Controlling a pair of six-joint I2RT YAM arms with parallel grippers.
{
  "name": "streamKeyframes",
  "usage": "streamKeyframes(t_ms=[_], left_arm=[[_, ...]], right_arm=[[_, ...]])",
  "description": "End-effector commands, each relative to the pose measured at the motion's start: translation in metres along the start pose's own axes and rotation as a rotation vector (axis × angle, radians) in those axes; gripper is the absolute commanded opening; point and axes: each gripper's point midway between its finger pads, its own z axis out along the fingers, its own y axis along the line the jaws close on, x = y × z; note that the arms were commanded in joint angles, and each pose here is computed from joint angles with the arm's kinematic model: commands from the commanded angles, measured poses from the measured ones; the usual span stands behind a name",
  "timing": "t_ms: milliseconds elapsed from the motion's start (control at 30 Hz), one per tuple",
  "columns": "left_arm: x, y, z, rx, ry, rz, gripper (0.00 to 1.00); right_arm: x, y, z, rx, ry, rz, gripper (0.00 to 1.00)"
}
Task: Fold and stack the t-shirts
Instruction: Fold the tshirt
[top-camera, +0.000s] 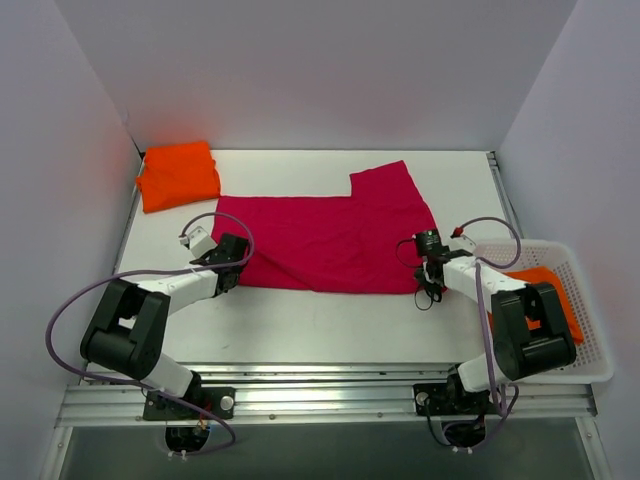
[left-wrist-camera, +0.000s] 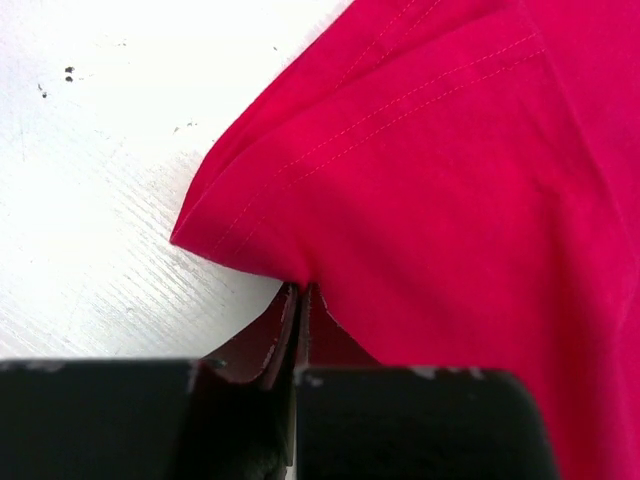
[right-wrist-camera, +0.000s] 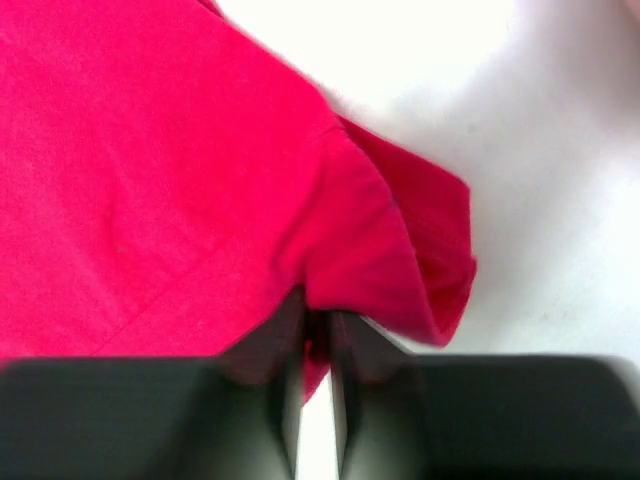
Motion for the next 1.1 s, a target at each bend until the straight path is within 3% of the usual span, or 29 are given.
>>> streamKeyframes(t_ms=[0, 400, 567, 633, 667, 767, 833, 1067], left_arm=[[-0.001, 0.003, 0.000, -0.015, 0.009, -0.011, 0.02], [-0.020, 0.033, -0.040, -0.005, -0.032, -0.072, 0.02], [-0.009, 0.034, -0.045, 0.013, 0.014, -0.076, 0.04], [-0.006, 0.030, -0.047, 0.023, 0.033, -0.070, 0.22], [-0.005, 0.027, -0.050, 0.035, 0.037, -0.060, 0.50], [-0.005, 0.017, -0.063, 0.077, 0.052, -0.048, 0.85], [-0.013, 0.011, -0.076, 0.112, 0.043, -0.066, 0.95], [-0.063, -0.025, -0.122, 0.324, -0.043, -0.121, 0.94]], right_arm=[[0.007, -0.013, 0.007, 0.043, 0.044, -0.026, 0.00], [-0.016, -0.034, -0.001, 0.102, 0.000, 0.041, 0.00], [-0.012, -0.040, -0.003, 0.117, 0.017, 0.049, 0.03], [-0.011, -0.040, -0.006, 0.105, 0.021, 0.049, 0.19], [-0.010, -0.039, -0.007, 0.093, 0.028, 0.049, 0.47], [-0.016, -0.035, -0.018, 0.059, 0.008, 0.063, 0.79], [-0.028, -0.032, -0.032, 0.037, -0.022, 0.082, 0.84], [-0.085, 0.005, -0.093, -0.142, -0.165, 0.125, 0.86]])
